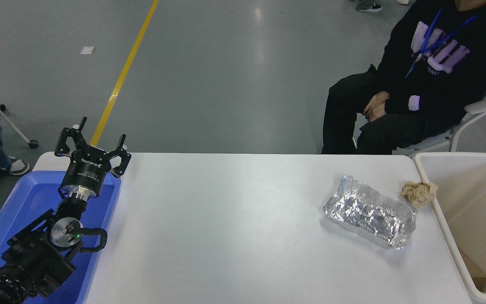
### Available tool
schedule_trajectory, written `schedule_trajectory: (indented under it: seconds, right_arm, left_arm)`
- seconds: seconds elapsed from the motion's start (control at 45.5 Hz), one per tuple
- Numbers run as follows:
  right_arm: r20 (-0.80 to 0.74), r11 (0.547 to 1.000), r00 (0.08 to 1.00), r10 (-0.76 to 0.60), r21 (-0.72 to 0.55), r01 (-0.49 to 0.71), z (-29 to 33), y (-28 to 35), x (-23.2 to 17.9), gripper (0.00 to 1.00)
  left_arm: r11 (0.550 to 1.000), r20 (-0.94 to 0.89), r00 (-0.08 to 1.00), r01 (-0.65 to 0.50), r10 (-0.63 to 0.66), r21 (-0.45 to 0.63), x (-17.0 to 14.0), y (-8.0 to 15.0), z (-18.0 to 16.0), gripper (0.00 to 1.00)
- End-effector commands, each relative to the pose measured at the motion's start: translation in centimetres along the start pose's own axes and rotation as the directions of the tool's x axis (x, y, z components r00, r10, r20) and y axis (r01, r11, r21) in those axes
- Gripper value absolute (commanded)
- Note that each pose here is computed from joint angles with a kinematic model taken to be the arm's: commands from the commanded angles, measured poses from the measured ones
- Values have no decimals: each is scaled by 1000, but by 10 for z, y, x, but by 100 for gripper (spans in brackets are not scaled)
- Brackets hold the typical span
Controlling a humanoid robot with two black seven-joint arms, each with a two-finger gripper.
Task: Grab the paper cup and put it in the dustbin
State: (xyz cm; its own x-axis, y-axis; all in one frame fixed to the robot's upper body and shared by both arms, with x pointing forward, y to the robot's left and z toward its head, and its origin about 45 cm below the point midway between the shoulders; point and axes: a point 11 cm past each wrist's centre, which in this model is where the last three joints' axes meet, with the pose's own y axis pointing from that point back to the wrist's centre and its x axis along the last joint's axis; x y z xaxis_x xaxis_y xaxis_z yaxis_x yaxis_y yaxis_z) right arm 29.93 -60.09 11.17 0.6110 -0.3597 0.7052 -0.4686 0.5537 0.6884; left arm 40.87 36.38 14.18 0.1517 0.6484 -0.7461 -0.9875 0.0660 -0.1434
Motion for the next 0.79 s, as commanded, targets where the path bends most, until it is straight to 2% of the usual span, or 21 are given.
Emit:
schedule_trajectory:
  seconds: [0.0,0.33,0.352,0.396,0.418,0.527,0.593,0.769]
  right_arm:
    - [-5,1000,1000,-2,-17,2,-6,-7,-37,0]
    - [40,999,999,26,-41,-24,-3,-7,-33,0]
    - [37,999,999,29,-41,-27,-3,-7,-32,13]
    - [44,998,998,46,-38,-45,-4,-7,-26,47]
    - [44,998,997,55,-37,-54,-5,-7,-25,58]
    - [56,995,994,98,-34,-96,-7,-6,-19,88]
    - [60,995,993,98,-30,-97,-9,-6,-17,96]
    - [90,998,994,60,-15,-58,-10,0,-4,96]
  left_arm:
    - [1000,2,1000,-3,3,-1,1,0,1,98]
    - [1000,0,1000,-1,1,-1,0,0,0,98]
    - [1000,1,1000,-2,2,-1,0,0,1,98]
    - [1000,0,1000,-2,2,-2,0,0,1,98]
    - [1000,1,1000,0,0,-1,0,0,1,98]
    - [1000,-1,1000,-2,2,-2,0,0,0,98]
    - [1000,0,1000,-1,1,-1,0,0,0,98]
    - [1000,1,1000,-2,2,-1,0,0,1,98]
